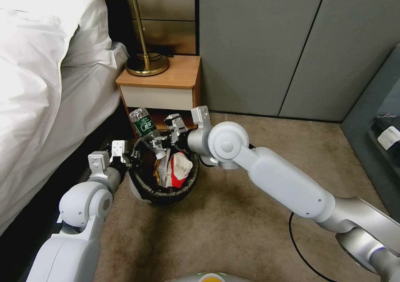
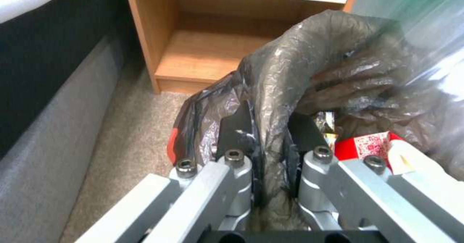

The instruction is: Pick up the trash bin, then pick up the garbage from the floor and place it into the trash bin.

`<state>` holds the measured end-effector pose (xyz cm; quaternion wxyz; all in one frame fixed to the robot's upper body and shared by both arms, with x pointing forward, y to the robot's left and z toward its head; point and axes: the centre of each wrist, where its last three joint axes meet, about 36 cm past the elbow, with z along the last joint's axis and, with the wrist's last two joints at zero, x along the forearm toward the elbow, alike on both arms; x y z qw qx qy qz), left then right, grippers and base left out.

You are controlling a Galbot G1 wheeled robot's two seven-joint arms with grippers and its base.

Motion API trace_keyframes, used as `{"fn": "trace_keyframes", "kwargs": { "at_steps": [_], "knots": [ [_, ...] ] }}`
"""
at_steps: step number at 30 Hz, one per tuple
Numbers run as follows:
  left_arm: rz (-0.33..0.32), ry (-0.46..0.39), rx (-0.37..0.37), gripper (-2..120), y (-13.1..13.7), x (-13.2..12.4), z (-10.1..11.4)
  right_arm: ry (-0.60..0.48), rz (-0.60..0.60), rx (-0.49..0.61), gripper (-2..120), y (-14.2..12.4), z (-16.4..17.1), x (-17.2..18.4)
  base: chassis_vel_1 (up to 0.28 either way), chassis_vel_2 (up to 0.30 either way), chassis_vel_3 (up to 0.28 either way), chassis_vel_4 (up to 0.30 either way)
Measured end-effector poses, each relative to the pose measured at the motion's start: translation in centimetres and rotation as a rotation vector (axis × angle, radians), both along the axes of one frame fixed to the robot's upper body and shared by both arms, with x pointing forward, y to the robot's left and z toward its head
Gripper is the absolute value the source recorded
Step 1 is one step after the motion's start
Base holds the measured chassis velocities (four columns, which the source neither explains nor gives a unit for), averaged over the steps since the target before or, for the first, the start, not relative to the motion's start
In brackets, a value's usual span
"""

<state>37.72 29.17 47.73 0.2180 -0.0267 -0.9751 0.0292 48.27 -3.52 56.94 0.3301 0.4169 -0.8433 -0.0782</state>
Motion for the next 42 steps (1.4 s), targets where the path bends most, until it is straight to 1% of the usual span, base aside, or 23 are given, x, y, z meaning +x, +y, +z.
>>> {"fn": "trace_keyframes", "kwargs": {
  "at_steps": [2, 3, 4, 5, 7, 8, 9, 11, 20, 22, 23, 25, 26, 27, 29, 30, 33, 34, 36, 38, 39, 41, 42],
  "knots": [
    [0.001, -0.002, -0.003, 5, -0.1, 0.1, 0.0, 0.000, -0.003, -0.003, 69, -0.1, 0.0, 0.0, 0.000, 0.000, 0.000, 0.000],
    [0.001, -0.003, -0.005, 5, -0.1, 0.1, 0.0, 0.000, -0.005, -0.005, 76, -0.2, -0.1, 0.1, 0.000, 0.000, 0.000, 0.000],
    [0.001, -0.003, -0.005, 5, -0.1, 0.1, 0.0, 0.000, -0.005, -0.005, 76, -0.2, -0.1, 0.1, 0.000, 0.000, 0.000, 0.000],
    [0.001, -0.003, -0.007, 5, -0.1, 0.2, 0.0, 0.000, -0.006, -0.006, 81, -0.3, -0.1, 0.1, 0.000, 0.000, 0.000, 0.000],
    [0.001, -0.002, -0.008, 5, -0.2, 0.2, 0.0, 0.001, -0.008, -0.006, 88, -0.3, -0.1, 0.1, 0.000, 0.000, 0.000, 0.000],
    [0.001, -0.002, -0.008, 5, -0.2, 0.2, 0.0, 0.001, -0.008, -0.006, 88, -0.3, -0.1, 0.1, 0.000, 0.000, 0.000, 0.000],
    [0.001, -0.002, -0.008, 5, -0.2, 0.2, 0.0, 0.000, -0.009, -0.005, 96, -0.3, -0.1, 0.1, 0.000, 0.000, 0.000, 0.000],
    [0.001, -0.002, -0.007, 5, -0.1, 0.2, 0.0, 0.000, -0.010, -0.002, 99, -0.3, 0.0, 0.1, 0.000, 0.000, 0.000, 0.000],
    [0.002, -0.003, 0.000, 5, 0.0, 0.1, 0.1, -0.016, -0.023, -0.003, 100, -0.9, 0.3, 0.1, 0.000, 0.000, 0.000, 0.000],
    [0.000, -0.002, 0.001, 5, 0.0, 0.1, 0.1, -0.060, -0.051, 0.020, 100, -1.8, 1.9, 0.5, 0.000, 0.000, 0.000, 0.000],
    [0.000, -0.002, 0.001, 5, 0.0, 0.1, 0.1, -0.060, -0.051, 0.020, 100, -1.8, 1.9, 0.5, 0.000, 0.000, 0.000, 0.000],
    [-0.002, -0.008, 0.000, 5, 0.0, 0.0, 0.3, -0.119, -0.089, 0.039, 100, -3.2, 3.9, 0.8, 0.000, 0.000, 0.000, 0.000],
    [-0.002, -0.008, 0.000, 5, 0.0, 0.0, 0.3, -0.119, -0.089, 0.039, 100, -3.2, 3.9, 0.8, 0.000, 0.000, 0.000, 0.000],
    [-0.003, -0.015, -0.002, 5, 0.1, -0.1, 0.6, -0.200, -0.153, 0.046, 100, -5.0, 5.3, 1.2, 0.000, 0.000, 0.000, 0.000],
    [-0.004, -0.023, -0.003, 5, 0.0, -0.2, 0.9, -0.317, -0.257, 0.054, 100, -7.6, 6.5, 1.6, 0.000, 0.000, 0.000, 0.000],
    [-0.004, -0.023, -0.003, 5, 0.0, -0.2, 0.9, -0.317, -0.257, 0.054, 100, -7.6, 6.5, 1.6, 0.000, 0.000, 0.000, 0.000],
    [-0.005, -0.040, 0.001, 5, -0.1, -0.3, 1.5, -0.488, -0.440, 0.068, 100, -12.7, 8.3, 1.6, 0.000, 0.000, 0.000, 0.000],
    [-0.005, -0.040, 0.001, 5, -0.1, -0.3, 1.5, -0.488, -0.440, 0.068, 100, -12.7, 8.3, 1.6, 0.000, 0.000, 0.000, 0.000],
    [-0.006, -0.048, 0.004, 5, -0.1, -0.4, 1.8, -0.613, -0.541, 0.033, 100, -15.4, 8.3, 1.5, 0.000, 0.000, 0.000, 0.000],
    [-0.006, -0.058, 0.009, 5, -0.2, -0.5, 2.2, -0.763, -0.665, -0.025, 100, -19.8, 7.9, 0.3, 0.000, 0.000, 0.000, 0.000],
    [-0.006, -0.058, 0.009, 5, -0.2, -0.5, 2.2, -0.763, -0.665, -0.025, 100, -19.8, 7.9, 0.3, 0.000, 0.000, 0.000, 0.000],
    [0.000, -0.063, 0.013, 5, -0.2, -0.7, 2.4, -0.869, -0.768, -0.070, 100, -23.2, 7.4, -1.1, 0.000, 0.000, 0.000, 0.000],
    [0.001, -0.065, 0.016, 5, -0.2, -0.8, 2.5, -0.926, -0.828, -0.125, 100, -25.3, 6.3, -2.1, 0.000, 0.000, 0.000, 0.000]
  ]
}}
